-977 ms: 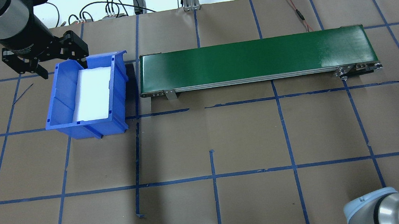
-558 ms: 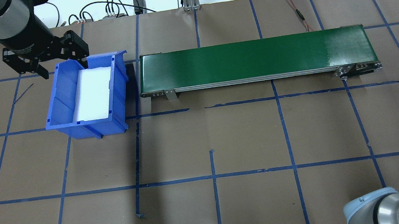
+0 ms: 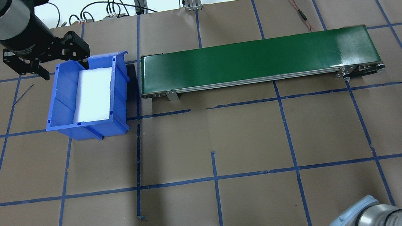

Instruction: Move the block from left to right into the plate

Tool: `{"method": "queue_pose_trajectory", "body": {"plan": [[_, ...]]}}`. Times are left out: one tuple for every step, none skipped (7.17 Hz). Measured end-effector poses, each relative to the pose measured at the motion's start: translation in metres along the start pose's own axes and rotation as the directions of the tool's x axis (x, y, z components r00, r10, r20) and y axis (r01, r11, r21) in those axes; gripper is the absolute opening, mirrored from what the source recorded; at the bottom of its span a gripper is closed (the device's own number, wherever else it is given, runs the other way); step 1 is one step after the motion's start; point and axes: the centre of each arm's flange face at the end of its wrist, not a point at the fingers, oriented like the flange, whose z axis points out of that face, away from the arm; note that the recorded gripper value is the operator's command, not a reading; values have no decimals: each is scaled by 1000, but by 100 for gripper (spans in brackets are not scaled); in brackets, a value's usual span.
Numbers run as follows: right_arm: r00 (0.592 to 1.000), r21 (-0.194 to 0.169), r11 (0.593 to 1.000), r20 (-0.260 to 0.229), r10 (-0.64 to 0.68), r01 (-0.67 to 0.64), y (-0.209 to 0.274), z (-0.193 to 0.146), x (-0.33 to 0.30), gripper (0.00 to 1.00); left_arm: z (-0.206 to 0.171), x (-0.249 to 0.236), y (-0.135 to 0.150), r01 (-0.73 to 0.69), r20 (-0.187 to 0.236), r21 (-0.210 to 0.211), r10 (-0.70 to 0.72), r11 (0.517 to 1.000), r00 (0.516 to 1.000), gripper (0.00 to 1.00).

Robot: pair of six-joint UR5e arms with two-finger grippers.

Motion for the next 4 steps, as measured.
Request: {"method": "queue_pose_trajectory", "body": {"plan": [[996,11,1000,-84,-12,13,-15,-39,-66,100,0,0,0,0,0,1,0,1000,1000,100],[988,41,999,-151,-13,19,-28,-75,-141,100,0,0,0,0,0,1,0,1000,1000,100],[981,73,997,-194,-16,31,-33,-102,-222,100,0,0,0,0,0,1,0,1000,1000,100],[975,92,993,-214,-52,73,-28,-114,-298,100,0,0,0,0,0,0,0,1000,1000,100]]}}
